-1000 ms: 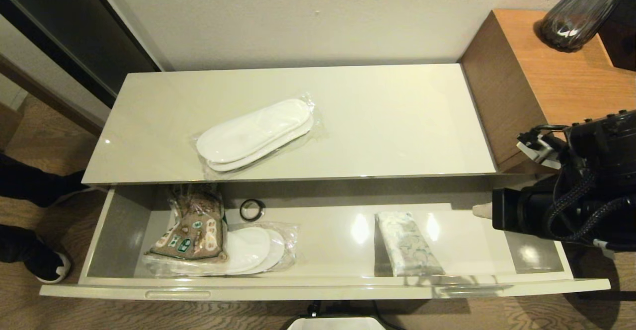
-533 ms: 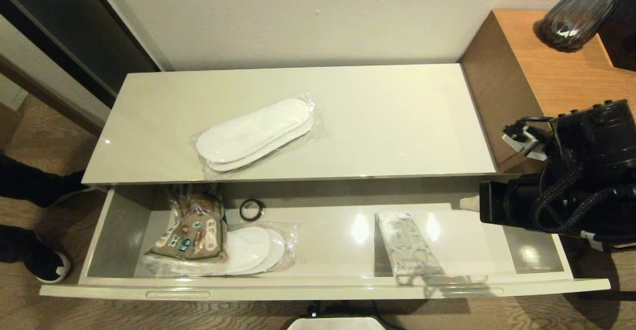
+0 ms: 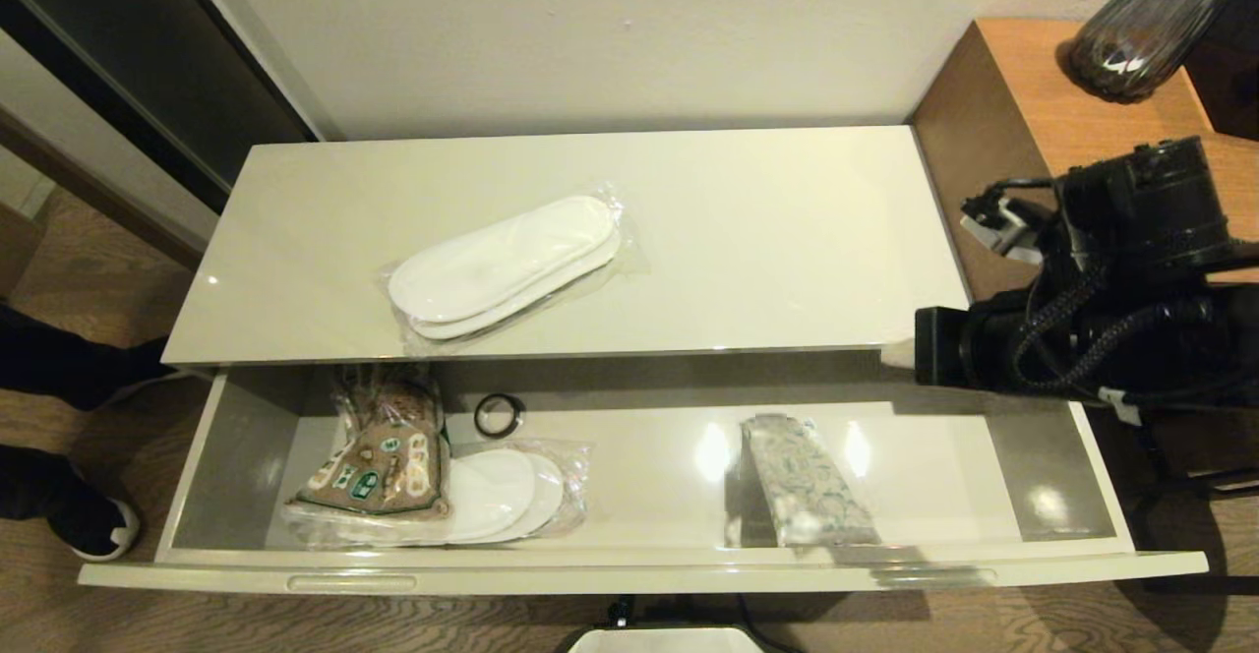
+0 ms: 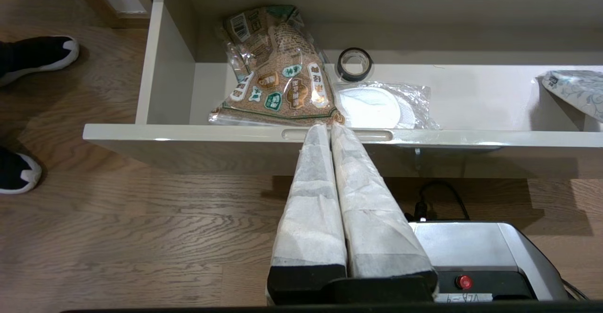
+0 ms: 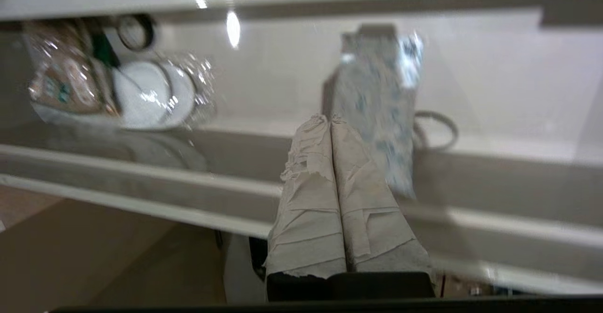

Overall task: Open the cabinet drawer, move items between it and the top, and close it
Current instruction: Pick up the disposable slippers on the table

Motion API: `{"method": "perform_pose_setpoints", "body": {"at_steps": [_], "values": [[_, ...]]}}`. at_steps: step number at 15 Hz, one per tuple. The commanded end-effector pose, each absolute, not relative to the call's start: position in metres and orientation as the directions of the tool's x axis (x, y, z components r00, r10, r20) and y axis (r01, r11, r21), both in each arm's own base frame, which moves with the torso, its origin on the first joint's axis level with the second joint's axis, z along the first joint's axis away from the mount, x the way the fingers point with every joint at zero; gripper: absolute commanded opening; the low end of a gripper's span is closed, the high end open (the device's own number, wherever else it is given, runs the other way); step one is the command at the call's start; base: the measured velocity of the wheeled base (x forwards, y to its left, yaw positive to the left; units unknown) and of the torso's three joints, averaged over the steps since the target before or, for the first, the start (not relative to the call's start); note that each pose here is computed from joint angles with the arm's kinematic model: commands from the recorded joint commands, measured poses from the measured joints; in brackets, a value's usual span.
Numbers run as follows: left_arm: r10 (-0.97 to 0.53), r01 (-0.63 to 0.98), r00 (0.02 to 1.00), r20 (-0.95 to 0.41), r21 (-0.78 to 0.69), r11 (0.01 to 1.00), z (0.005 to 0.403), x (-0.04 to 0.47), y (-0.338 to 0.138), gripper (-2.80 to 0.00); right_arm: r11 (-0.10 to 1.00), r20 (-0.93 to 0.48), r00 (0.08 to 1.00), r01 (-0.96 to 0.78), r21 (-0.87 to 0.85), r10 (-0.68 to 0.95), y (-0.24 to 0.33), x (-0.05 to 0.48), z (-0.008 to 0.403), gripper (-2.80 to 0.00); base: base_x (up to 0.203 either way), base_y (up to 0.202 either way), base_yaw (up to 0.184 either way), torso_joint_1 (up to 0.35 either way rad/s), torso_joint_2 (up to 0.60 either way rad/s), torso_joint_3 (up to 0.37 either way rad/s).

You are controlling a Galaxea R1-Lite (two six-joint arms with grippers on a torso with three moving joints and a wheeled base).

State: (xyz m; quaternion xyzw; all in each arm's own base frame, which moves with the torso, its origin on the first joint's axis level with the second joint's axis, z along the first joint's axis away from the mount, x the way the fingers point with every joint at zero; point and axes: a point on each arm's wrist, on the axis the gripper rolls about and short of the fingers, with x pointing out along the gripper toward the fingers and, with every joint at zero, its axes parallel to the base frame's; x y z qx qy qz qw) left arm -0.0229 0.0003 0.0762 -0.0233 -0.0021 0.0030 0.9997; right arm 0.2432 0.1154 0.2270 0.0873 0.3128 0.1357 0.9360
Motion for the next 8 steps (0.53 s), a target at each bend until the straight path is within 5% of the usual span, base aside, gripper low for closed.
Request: {"method": "perform_pose_setpoints", "body": {"at_steps": [1,8], "values": [[0.006,-0.006,1.000,0.005,-0.048,0.999,0.076,-0.023,0.000,-2.80,0.947,-0.573,0.755,-0.227,0.228,0.319,0.137,0.273,0.228,-2.80,0.000,0.000,0.000,0.000,0.00,0.000],[0.006,-0.006,1.000,0.005,-0.048,0.999,0.076,-0.023,0.000,-2.80,0.929,-0.594,0.719,-0.336,0.157,0.361,0.187,0.311,0.216,-2.80,0.000,0.000,0.000,0.000,0.00,0.000]]}}
